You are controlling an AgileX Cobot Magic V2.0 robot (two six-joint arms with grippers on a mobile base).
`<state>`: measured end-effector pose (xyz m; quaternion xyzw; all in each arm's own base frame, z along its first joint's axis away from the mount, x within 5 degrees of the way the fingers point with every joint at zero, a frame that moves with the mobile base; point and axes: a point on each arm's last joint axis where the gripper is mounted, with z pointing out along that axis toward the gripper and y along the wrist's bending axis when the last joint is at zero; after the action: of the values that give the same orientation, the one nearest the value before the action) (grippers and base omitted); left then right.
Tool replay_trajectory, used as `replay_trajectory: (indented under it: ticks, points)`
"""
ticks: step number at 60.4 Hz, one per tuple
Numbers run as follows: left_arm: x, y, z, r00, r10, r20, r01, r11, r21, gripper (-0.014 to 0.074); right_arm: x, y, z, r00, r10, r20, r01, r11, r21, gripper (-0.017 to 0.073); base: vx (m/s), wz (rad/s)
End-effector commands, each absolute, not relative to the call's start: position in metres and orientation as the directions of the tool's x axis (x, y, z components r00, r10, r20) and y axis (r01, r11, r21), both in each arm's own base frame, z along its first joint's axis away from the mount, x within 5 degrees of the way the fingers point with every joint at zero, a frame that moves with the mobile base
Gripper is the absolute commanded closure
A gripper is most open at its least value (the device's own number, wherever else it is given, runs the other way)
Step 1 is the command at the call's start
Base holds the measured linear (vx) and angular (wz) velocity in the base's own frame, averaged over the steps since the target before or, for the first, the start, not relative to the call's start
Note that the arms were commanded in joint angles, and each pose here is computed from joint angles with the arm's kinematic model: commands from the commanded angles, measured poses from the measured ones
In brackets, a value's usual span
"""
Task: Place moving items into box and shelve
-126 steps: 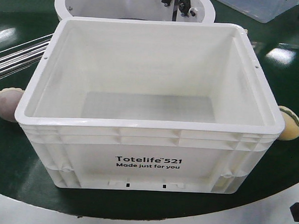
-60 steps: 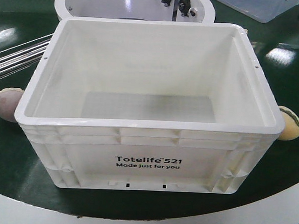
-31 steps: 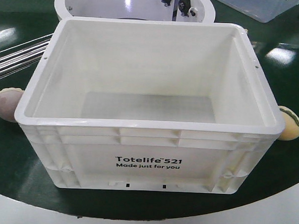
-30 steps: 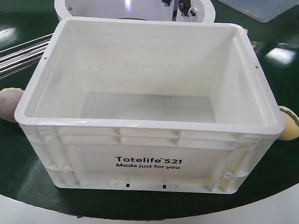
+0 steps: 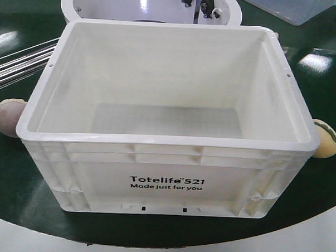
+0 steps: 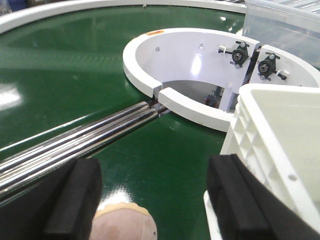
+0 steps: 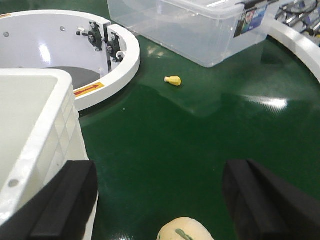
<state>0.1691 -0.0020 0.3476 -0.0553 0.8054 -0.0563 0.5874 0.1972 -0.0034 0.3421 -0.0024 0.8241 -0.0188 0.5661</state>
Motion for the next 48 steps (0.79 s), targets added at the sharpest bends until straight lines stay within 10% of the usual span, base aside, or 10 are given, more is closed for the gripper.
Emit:
replay_trajectory:
  ticks: [1,19,48]
  points:
    - [0.176,-0.002,0.383,-0.219,-0.165,-0.962,-0.014,0.986,-0.166,0.0071,0.2,-0.006,0.382,-0.258,-0.042,-0.965,0.035,0.998,-0.052,-0.0015,0.0,0.0]
    - [0.239,0.009,0.385,-0.487,-0.179,-0.855,-0.175,0.979,-0.106,0.0072,0.249,-0.042,0.389,-0.523,0.004,-0.852,0.158,0.983,-0.092,-0.0015,0.0,0.0]
    - [0.304,0.01,0.293,-0.778,-0.19,-0.599,-0.217,0.976,-0.028,0.0072,0.321,-0.053,0.27,-0.871,0.019,-0.491,0.035,0.999,-0.022,-0.0015,0.0,0.0]
